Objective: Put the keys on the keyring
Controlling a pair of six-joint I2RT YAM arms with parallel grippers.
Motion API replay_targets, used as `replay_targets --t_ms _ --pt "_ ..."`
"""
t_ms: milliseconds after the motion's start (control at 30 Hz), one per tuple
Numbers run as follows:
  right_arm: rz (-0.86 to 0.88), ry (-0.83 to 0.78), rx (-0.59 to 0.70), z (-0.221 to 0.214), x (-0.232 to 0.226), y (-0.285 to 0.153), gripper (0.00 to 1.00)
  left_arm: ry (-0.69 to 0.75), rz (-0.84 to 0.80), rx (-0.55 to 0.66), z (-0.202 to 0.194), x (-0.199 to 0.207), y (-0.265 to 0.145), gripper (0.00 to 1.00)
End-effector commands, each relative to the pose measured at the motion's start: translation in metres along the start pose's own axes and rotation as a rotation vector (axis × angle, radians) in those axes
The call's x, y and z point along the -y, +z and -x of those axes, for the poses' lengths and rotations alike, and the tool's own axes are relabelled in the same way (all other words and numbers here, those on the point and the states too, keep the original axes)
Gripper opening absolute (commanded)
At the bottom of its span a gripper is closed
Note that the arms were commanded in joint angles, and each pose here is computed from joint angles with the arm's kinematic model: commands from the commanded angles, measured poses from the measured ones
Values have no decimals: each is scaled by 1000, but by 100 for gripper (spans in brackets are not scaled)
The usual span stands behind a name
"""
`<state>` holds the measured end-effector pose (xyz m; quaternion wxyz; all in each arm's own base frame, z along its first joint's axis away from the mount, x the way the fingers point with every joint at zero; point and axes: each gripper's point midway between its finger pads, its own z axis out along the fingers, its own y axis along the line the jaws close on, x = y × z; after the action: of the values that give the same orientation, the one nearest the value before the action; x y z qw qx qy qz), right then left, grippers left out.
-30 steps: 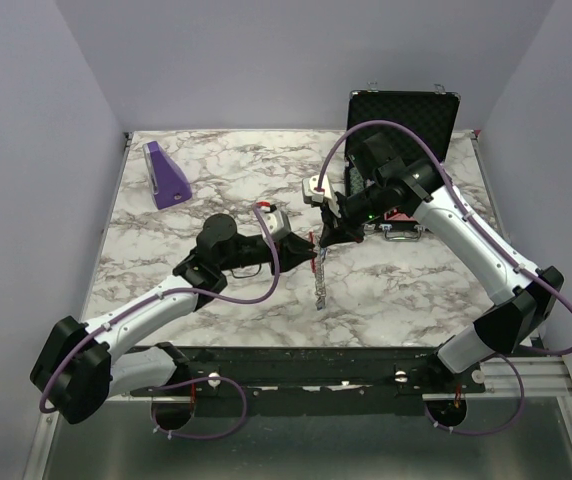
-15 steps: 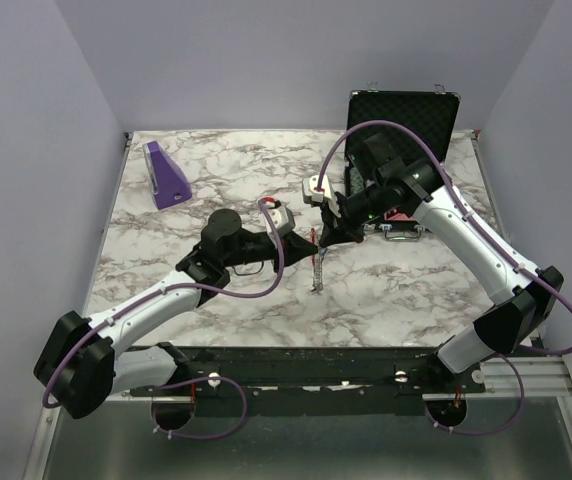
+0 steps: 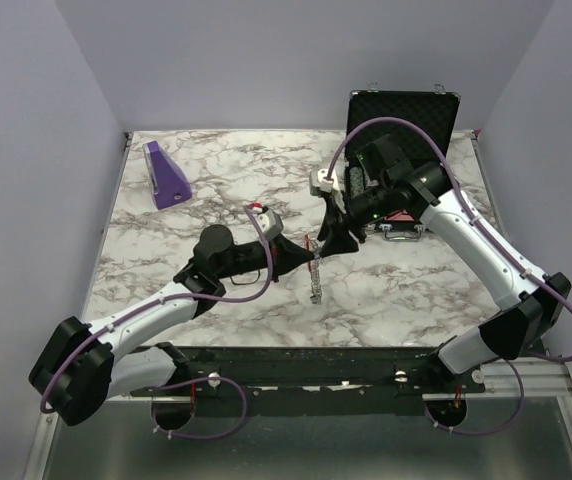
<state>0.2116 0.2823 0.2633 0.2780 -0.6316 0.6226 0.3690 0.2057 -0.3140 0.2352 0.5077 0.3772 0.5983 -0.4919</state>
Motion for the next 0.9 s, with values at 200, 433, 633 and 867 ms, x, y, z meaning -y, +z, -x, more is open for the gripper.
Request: replay_targets --t_ms 200,433,633,867 --pt "-6 103 207 25 -7 -21 54 -160 118 447 69 0 -28 0" --pt "-95 104 249 39 14 -21 57 -186 209 556 81 -15 -37 0" --pt "-144 30 253 61 28 -23 60 -170 277 554 83 -26 -33 0" --pt "-245 -32 186 64 50 -11 60 -182 311 556 90 -32 -26 0"
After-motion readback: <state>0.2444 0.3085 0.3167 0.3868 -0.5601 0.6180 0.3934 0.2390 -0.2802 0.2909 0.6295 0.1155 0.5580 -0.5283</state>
